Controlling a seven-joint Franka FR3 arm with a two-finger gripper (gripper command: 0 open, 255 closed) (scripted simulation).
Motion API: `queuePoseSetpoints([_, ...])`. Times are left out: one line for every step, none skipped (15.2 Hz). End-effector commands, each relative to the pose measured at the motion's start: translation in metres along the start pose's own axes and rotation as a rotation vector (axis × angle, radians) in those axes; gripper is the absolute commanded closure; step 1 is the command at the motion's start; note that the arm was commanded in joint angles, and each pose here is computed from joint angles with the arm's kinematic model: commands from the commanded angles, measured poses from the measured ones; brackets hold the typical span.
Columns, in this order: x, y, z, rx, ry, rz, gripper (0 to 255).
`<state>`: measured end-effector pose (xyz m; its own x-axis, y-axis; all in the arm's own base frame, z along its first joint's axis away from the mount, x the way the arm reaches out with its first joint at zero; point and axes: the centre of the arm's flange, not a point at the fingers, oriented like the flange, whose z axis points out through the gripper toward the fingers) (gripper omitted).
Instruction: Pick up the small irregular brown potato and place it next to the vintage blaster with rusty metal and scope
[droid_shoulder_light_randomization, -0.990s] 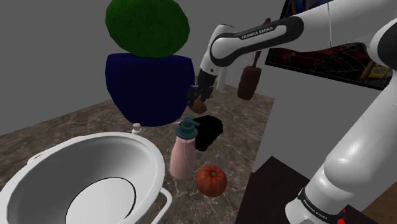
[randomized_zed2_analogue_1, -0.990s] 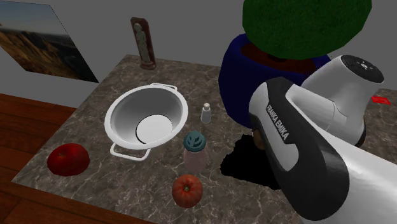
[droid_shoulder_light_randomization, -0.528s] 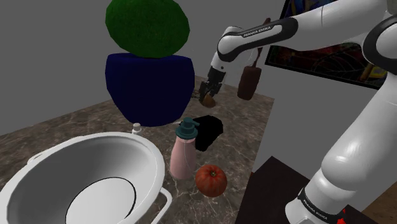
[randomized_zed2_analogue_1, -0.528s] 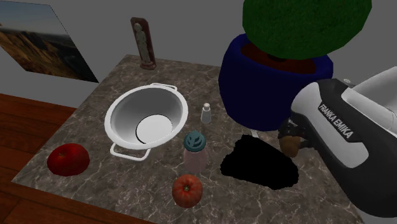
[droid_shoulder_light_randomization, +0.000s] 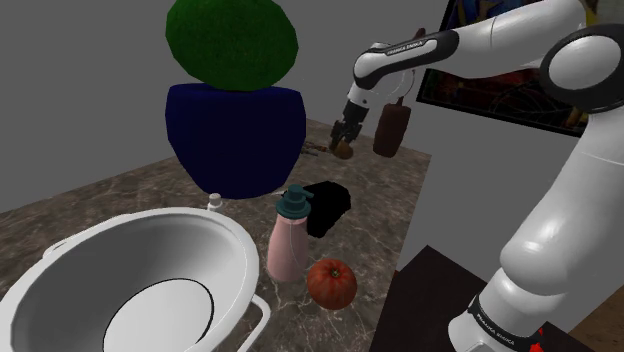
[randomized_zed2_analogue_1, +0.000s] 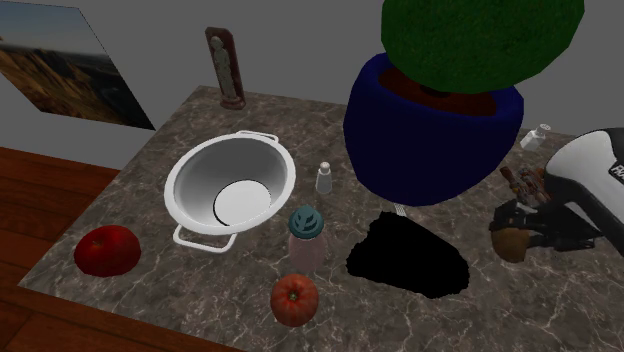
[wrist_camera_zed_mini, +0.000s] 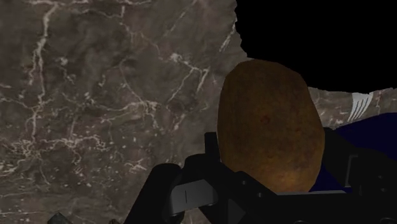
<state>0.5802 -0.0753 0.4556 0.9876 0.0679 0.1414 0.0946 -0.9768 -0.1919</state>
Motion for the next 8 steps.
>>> queuePoseSetpoints([0.003,0.030,-0.006,0.000,0.000,-0.002,255])
queuePoseSetpoints([0.005,0.043,-0.008,0.000,0.000,-0.002,255])
queuePoseSetpoints([0.007,0.056,-0.011,0.000,0.000,-0.002,255])
queuePoseSetpoints([0.009,0.068,-0.013,0.000,0.000,-0.002,255])
queuePoseSetpoints([0.011,0.081,-0.015,0.000,0.000,-0.002,255])
queuePoseSetpoints([0.012,0.094,-0.018,0.000,0.000,-0.002,255])
queuePoseSetpoints([0.014,0.107,-0.020,0.000,0.000,-0.002,255])
queuePoseSetpoints([0.016,0.120,-0.022,0.000,0.000,-0.002,255])
